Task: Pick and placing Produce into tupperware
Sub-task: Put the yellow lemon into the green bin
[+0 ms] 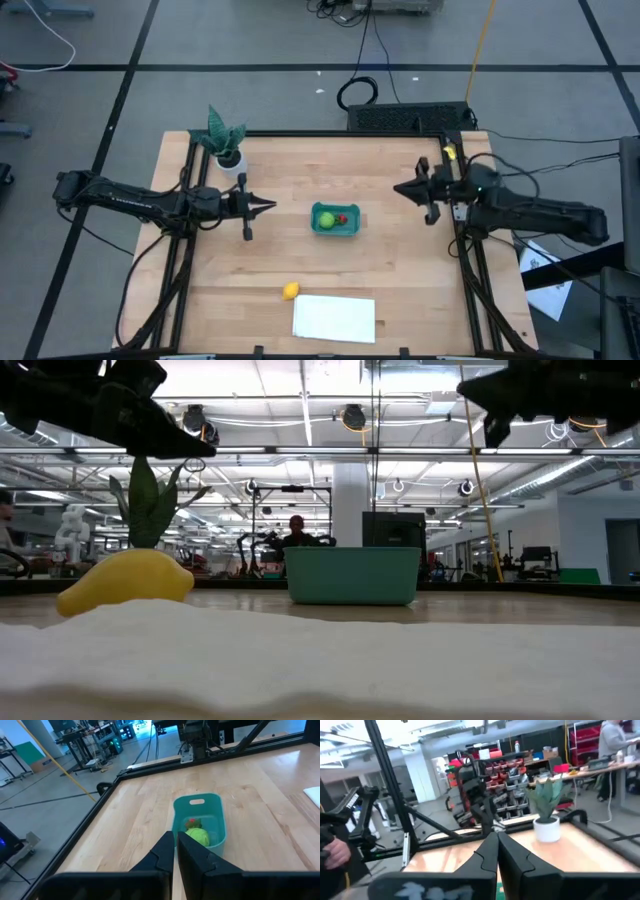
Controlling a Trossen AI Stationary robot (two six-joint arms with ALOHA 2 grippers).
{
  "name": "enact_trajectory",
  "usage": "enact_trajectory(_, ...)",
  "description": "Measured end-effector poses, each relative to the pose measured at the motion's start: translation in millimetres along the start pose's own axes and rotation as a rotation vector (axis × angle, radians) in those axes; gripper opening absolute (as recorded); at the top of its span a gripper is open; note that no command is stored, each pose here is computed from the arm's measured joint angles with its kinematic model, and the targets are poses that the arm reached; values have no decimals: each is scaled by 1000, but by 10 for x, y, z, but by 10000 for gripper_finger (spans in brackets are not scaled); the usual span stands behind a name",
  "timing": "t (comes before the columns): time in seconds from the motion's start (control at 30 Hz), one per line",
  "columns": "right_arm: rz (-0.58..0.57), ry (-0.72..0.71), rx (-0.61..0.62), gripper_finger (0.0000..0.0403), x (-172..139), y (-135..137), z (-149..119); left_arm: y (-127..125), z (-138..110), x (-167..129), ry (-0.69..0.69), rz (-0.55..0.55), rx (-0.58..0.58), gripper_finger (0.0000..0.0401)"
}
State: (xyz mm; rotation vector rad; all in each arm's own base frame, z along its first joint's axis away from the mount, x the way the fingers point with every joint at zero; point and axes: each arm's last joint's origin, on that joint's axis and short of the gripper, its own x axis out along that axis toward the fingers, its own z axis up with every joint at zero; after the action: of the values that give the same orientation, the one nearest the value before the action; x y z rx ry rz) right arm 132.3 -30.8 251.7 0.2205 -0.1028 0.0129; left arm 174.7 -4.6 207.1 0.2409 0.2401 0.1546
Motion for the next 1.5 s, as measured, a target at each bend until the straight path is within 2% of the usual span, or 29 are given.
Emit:
enact_trajectory(0.17, 49, 30, 30, 0, -25, 11, -293, 1, 7, 0, -7, 2, -1, 26)
enact_trajectory(0.33, 69, 9, -42, 0, -96, 69, -354, 1, 5, 0, -5, 1, -3, 26)
enact_trajectory(0.6, -28, 26, -82, 0, -241, 64, -370, 1, 1, 0, -1, 1, -7, 26)
enact_trajectory(0.73, -144, 73, -66, 0, -275, 25, -436, 0, 1, 0, -1, 1, -7, 26)
enact_trajectory(0.93, -205, 88, -110, 0, -283, -21, -564, 1, 1, 0, -1, 1, -19, 26)
enact_trajectory(1.07, -204, 83, -163, 0, -286, -54, -699, 0, 0, 0, -1, -1, 9, 26)
enact_trajectory(1.13, -202, 71, -177, 0, -290, -69, -759, -6, 2, 0, -6, -20, 9, 26)
enact_trajectory(1.27, -189, -24, -207, 0, -288, -52, -689, -26, 18, -2, -33, -92, -21, 26)
enact_trajectory(1.5, -190, -32, -215, 0, -289, -55, -683, -46, 39, -5, -37, -158, -100, 26)
